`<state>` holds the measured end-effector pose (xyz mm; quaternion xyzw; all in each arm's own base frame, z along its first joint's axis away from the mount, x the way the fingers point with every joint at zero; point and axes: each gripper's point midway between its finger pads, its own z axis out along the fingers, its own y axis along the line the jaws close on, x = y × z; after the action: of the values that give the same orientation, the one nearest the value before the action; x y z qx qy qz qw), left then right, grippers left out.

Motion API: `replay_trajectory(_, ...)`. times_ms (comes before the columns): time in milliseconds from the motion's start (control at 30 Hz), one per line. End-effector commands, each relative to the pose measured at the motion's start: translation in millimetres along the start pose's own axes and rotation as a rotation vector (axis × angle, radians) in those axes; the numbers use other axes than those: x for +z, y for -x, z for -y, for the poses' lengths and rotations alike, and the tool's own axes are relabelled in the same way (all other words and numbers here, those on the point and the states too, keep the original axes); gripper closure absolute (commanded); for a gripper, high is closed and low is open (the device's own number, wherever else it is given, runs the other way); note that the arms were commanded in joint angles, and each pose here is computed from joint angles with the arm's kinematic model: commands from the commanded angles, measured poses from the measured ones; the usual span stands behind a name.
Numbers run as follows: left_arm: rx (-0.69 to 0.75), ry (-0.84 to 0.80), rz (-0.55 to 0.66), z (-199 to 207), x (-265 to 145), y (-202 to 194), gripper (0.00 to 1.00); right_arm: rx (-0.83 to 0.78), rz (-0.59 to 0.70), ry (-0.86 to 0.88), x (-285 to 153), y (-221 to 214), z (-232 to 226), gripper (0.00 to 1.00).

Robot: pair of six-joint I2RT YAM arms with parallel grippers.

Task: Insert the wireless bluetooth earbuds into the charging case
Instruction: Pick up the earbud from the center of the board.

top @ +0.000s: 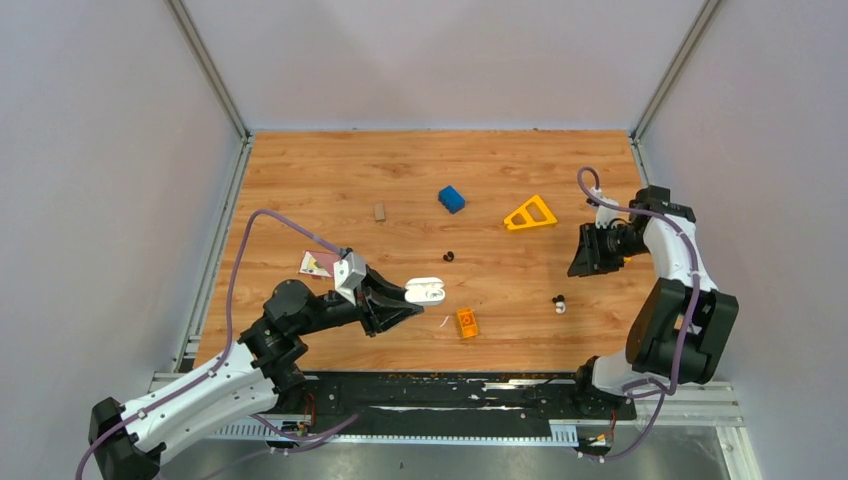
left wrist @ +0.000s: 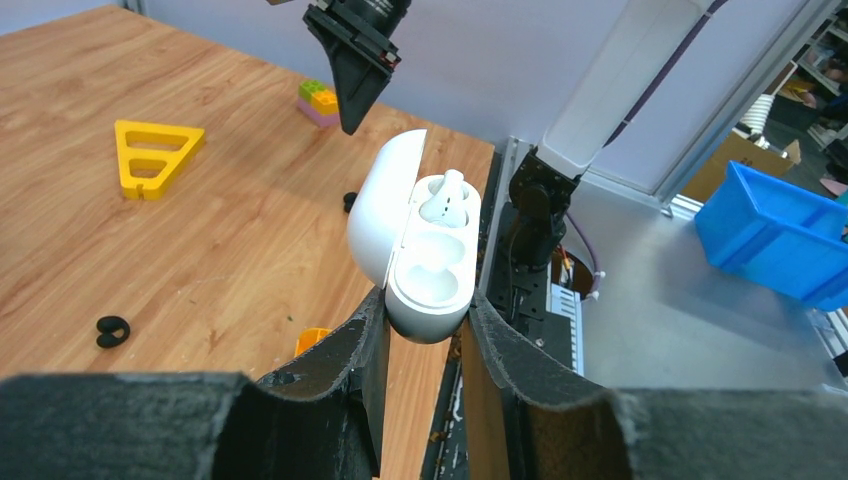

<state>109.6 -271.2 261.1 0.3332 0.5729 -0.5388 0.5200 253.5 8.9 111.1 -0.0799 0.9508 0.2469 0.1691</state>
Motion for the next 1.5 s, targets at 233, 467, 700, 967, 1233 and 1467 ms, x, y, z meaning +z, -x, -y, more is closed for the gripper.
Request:
replay_trajectory(233,0.005,-0.018,0.058,6.6,1.9,20.5,1.00,-0.656,0.082,-0.023,-2.3,-16.8,5.3,0.67)
replay_trajectory(467,-0.002,-0.014,0.044,7.2,0.2,19.4,1.00,-0.673,-0.073,0.005,24.7,-43.8,27.9,0.68)
replay_trajectory(700,-0.009,-0.009,0.040,7.3,-0.5,19.8,1.00,-0.661,-0.116,-0.132,42.5,-34.7,66.6,0.71)
replay_trajectory(967,-0.015,-0.002,0.038,6.3,-0.6,18.9,1.00,-0.735,-0.212,-0.186,68.8,-48.6,64.1,0.72)
replay_trajectory(1233,-0.021,0.007,0.031,6.0,-3.3,17.5,1.00,-0.797,-0.348,-0.094,84.2,-74.9,22.2,0.73)
replay_trajectory(1467,-0.023,0.011,0.030,6.3,-4.6,17.6,1.00,-0.815,-0.388,-0.050,79.8,-71.9,-13.3,0.73)
